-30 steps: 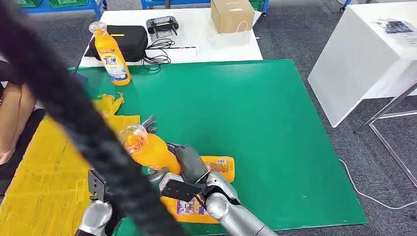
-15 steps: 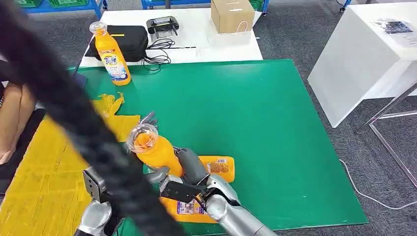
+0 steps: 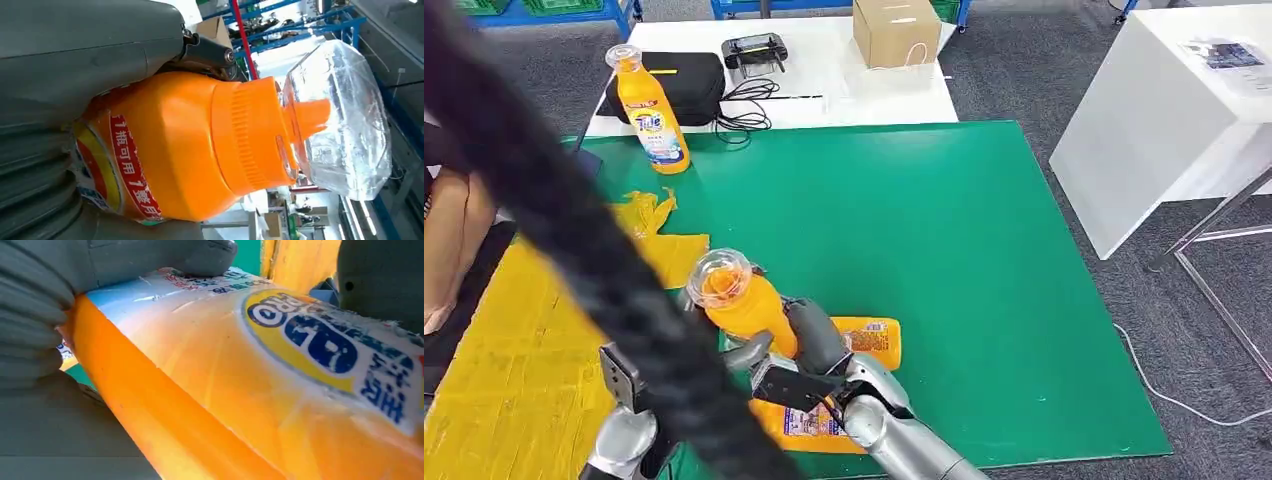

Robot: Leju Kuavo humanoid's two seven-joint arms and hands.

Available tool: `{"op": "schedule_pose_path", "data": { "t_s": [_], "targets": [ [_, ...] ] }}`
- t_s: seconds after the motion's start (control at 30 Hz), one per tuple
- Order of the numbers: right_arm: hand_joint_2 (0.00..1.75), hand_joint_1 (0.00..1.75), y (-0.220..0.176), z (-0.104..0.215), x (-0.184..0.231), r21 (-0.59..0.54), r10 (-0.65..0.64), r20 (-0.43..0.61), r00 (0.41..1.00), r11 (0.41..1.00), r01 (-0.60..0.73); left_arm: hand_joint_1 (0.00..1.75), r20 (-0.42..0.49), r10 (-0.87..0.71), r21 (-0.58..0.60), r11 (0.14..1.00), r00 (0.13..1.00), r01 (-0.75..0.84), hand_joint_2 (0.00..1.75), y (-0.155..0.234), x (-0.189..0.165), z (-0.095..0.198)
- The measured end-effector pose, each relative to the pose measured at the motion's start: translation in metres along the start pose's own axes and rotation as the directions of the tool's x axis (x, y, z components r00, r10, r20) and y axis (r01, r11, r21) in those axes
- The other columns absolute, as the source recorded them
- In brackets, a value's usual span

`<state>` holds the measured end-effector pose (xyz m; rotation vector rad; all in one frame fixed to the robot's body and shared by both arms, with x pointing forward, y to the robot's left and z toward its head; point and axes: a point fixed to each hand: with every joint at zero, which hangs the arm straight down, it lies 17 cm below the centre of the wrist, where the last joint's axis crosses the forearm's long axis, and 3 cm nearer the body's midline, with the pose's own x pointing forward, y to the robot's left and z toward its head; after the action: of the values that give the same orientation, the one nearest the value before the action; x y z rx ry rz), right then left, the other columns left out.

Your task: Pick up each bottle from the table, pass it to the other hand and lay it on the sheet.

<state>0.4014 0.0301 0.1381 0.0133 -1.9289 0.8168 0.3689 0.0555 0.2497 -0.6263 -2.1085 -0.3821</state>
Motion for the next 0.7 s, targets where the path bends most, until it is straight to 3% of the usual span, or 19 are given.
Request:
{"op": "schedule_pose_path", "data": {
  "t_s": [0.2, 0.23, 0.27, 0.4, 0.53, 0.6, 0.67, 0.7],
  "targets": [
    [1.75, 1.75, -0.006, -0.001, 0.006, -0.017, 0.000, 0.016, 1.000, 1.000, 0.000, 1.75, 0.002, -0.007, 0.000, 1.000, 1.000, 0.007, 1.75, 0.000, 0.000, -0.001],
    [1.75, 0.37, -0.006, -0.001, 0.006, -0.018, 0.001, 0.016, 1.000, 1.000, -0.001, 1.75, 0.002, -0.007, 0.000, 1.000, 1.000, 0.007, 1.75, 0.000, 0.001, -0.002],
    [1.75, 0.00, -0.007, -0.001, 0.006, -0.023, 0.001, 0.017, 1.000, 1.000, 0.000, 1.75, 0.002, -0.009, -0.001, 1.000, 1.000, 0.009, 1.75, 0.000, 0.000, -0.002],
    [1.75, 0.00, -0.025, -0.002, 0.018, -0.098, -0.003, 0.048, 0.999, 0.995, 0.008, 1.75, 0.011, -0.073, 0.032, 0.997, 0.997, 0.073, 1.75, 0.007, 0.001, -0.003],
    [1.75, 0.00, -0.063, 0.003, 0.036, -0.216, 0.040, 0.094, 0.995, 0.976, -0.019, 1.75, -0.017, -0.291, 0.100, 0.951, 0.957, 0.291, 1.75, 0.041, 0.002, -0.002],
    [1.75, 0.00, -0.086, 0.010, 0.042, -0.269, 0.089, 0.102, 0.991, 0.961, -0.058, 1.75, -0.083, -0.503, 0.091, 0.856, 0.860, 0.510, 1.75, 0.076, -0.003, -0.002],
    [1.75, 0.00, -0.101, 0.015, 0.042, -0.290, 0.131, 0.092, 0.987, 0.952, -0.099, 1.75, -0.137, -0.706, 0.062, 0.694, 0.695, 0.718, 1.75, 0.110, -0.006, -0.005],
    [1.75, 0.00, -0.109, 0.018, 0.044, -0.297, 0.165, 0.089, 0.982, 0.946, -0.131, 1.75, -0.178, -0.823, 0.024, 0.544, 0.539, 0.839, 1.75, 0.139, -0.011, -0.004]
  ]
}}
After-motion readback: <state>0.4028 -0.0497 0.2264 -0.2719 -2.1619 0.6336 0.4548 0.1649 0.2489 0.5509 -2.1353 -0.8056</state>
